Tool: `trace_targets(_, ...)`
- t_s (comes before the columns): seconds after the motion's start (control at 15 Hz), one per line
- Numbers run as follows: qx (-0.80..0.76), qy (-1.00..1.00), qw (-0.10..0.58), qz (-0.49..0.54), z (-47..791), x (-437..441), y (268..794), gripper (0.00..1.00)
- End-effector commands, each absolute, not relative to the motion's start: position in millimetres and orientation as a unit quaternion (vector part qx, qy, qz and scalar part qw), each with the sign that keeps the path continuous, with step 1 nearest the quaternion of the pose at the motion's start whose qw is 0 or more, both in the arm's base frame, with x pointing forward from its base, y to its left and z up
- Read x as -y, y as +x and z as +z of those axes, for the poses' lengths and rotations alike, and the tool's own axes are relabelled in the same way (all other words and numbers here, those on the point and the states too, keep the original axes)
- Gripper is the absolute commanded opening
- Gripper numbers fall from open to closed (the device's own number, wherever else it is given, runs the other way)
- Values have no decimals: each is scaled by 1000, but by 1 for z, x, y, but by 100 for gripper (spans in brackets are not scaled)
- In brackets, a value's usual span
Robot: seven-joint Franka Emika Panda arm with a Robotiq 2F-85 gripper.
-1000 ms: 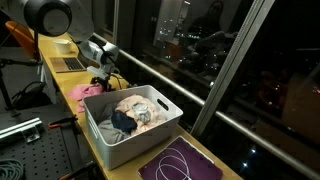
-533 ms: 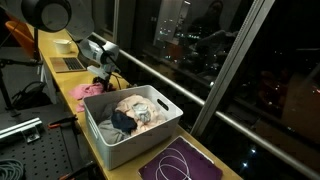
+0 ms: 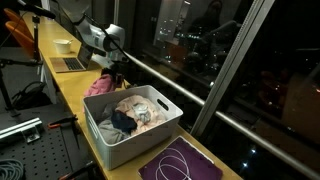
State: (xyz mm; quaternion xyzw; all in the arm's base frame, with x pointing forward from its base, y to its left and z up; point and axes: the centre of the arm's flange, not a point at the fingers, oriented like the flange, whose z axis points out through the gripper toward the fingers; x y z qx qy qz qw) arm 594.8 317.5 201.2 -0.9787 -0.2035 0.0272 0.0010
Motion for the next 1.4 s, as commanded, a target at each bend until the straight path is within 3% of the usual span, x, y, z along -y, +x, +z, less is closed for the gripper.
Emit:
trace_targets(0.0, 170, -985, -11, -1, 277, -260, 579, 4)
trace_targets(0.8, 66, -995, -34, -64, 499, -53, 590, 4)
trace_targets(1.0, 67, -995, -39, -67, 518, -24, 615, 4)
trace_targets(1.27, 81, -994, -39, -56, 476, -31, 651, 4)
trace_targets(1.33, 81, -995, -41, -44, 460, -33, 658, 43)
